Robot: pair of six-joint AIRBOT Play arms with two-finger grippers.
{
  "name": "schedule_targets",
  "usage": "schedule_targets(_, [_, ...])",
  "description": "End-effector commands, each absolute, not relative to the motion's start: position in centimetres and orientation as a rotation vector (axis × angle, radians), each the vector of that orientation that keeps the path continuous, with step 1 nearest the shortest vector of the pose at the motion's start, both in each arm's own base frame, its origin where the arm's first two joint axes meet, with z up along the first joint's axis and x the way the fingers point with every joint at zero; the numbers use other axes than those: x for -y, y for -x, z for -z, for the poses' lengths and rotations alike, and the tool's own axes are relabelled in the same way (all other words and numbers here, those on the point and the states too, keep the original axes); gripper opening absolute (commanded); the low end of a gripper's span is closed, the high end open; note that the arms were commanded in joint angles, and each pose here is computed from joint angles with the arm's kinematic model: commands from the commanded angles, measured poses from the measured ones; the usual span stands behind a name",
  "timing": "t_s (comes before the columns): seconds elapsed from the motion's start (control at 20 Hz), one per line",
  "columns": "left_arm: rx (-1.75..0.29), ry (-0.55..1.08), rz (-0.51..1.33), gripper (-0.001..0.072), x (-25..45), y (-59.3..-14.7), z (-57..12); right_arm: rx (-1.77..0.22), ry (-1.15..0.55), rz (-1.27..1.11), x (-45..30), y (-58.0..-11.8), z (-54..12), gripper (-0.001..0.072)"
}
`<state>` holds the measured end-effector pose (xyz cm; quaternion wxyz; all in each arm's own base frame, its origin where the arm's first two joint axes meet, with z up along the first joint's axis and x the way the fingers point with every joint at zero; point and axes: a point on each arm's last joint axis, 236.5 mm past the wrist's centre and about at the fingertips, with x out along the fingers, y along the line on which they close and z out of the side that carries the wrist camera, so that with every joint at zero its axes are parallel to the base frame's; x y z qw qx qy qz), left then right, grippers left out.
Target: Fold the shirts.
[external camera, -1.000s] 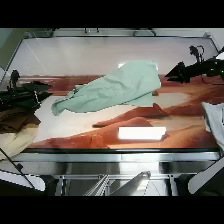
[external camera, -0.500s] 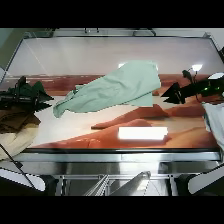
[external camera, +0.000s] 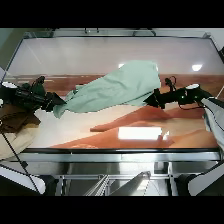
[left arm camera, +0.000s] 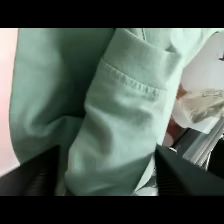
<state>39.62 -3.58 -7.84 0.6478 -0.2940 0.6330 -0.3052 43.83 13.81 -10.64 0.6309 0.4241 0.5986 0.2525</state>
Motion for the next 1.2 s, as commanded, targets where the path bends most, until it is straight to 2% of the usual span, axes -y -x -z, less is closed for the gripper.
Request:
schedule_targets(0.0, [-1.455, 0.629, 0.695, 0.0177, 4.3, -39.6, 8.3, -1.308, -1.005, -0.576, -14.1, -45.1, 9.8, 0.0070])
schedule_targets(0.05, [-1.457, 0.630, 0.699, 0.0000, 4.2, -39.5, 8.3, -1.296, -0.999, -0.587, -14.0, -45.2, 9.1, 0.0020])
schedule_targets(0.25, [-1.462, 0.683, 0.742, 0.0019, 4.4, -38.8, 7.0, -1.196, -0.932, -0.609, -11.8, -45.7, 3.8, 0.0018])
schedule_targets(0.35, [-1.396, 0.762, 0.818, 0.0019, 5.0, -39.0, 3.8, -1.113, -0.902, -0.641, -10.3, -45.4, -1.0, 0.0018])
schedule_targets(0.45, [-1.171, 0.892, 0.982, 0.0019, 6.0, -40.2, -3.9, -0.975, -0.841, -0.681, -9.1, -44.9, -7.4, 0.0018])
schedule_targets(0.55, [-0.749, 0.987, 1.242, 0.0019, 6.1, -40.4, -16.7, -0.708, -0.766, -0.741, -8.0, -43.9, -17.5, 0.0018])
schedule_targets(0.65, [-0.291, 1.040, 1.390, 0.0019, 3.8, -38.4, -29.8, -0.400, -0.677, -0.781, -6.7, -41.4, -28.5, 0.0018])
schedule_targets(0.75, [0.054, 1.044, 1.447, 0.0018, 1.1, -34.6, -39.5, -0.106, -0.531, -0.739, -4.9, -37.0, -38.8, 0.0018])
schedule_targets(0.85, [0.222, 1.029, 1.493, 0.0017, 0.3, -30.0, -45.9, 0.115, -0.350, -0.613, -3.9, -32.2, -46.1, 0.0018])
schedule_targets(1.0, [0.352, 0.901, 1.552, 0.0018, 1.9, -23.1, -53.2, 0.381, -0.110, -0.409, -4.2, -25.1, -53.8, 0.0018])
schedule_targets(1.15, [0.321, 0.798, 1.476, 0.0018, 4.9, -20.3, -56.8, 0.433, 0.010, -0.286, -4.7, -22.3, -55.3, 0.0018])
